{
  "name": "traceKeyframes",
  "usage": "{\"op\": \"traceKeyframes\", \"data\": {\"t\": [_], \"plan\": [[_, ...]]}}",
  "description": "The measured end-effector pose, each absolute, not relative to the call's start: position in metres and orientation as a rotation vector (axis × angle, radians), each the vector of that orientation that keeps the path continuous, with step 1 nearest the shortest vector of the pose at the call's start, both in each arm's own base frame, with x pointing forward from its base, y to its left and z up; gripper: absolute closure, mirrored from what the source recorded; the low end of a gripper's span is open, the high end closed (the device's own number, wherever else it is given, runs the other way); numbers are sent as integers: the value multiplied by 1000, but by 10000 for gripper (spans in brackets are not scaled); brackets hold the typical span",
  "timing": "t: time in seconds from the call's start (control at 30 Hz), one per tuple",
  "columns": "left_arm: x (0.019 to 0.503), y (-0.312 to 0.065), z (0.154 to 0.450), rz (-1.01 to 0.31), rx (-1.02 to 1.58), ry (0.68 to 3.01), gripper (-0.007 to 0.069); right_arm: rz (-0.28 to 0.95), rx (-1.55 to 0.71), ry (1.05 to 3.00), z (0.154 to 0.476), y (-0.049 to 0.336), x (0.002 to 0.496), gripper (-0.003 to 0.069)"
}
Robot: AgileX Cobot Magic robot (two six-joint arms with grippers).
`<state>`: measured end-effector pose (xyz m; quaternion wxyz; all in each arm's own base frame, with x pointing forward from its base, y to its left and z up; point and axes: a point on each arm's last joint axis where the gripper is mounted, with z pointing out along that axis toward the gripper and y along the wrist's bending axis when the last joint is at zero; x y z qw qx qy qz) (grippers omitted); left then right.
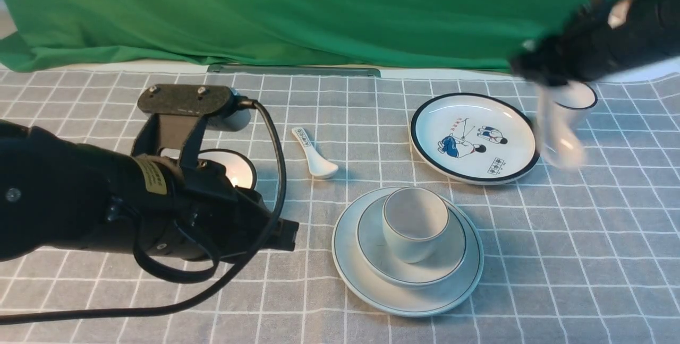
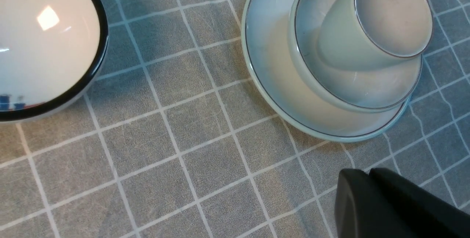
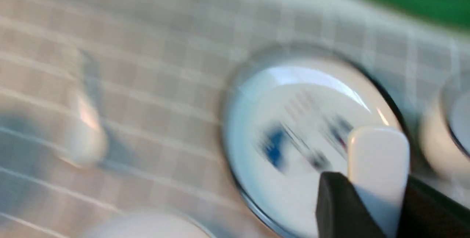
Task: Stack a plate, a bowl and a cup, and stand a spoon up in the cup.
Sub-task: Use the right arm to put the blue soup spoon into the blue teacup in the middle
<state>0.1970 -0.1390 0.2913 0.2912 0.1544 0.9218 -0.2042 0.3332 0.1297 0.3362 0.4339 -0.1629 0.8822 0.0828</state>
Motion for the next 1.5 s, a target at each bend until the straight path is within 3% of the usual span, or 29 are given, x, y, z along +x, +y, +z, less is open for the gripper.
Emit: {"op": "traceKeyframes", "data": {"t": [0.1,0.2,0.5,1.2,1.4,1.5], "plan": [[197,-139,291,-544,412,2458,617,317,-473,2005,336,165,312,480],[197,-139,291,-544,412,2459,617,397,-509,1881,312,187,296,480],[197,-139,291,-540,415,2458,617,493,-501,1672,254,195,270,480],[198,-137,291,-500,442,2449,617,471,-549,1781,189,201,273,469],[198,-137,291,-499,443,2449,617,484,-540,1748,194,202,271,308],[198,-137,291,-499,443,2449,617,478,-548,1768,199,199,267,298]]}}
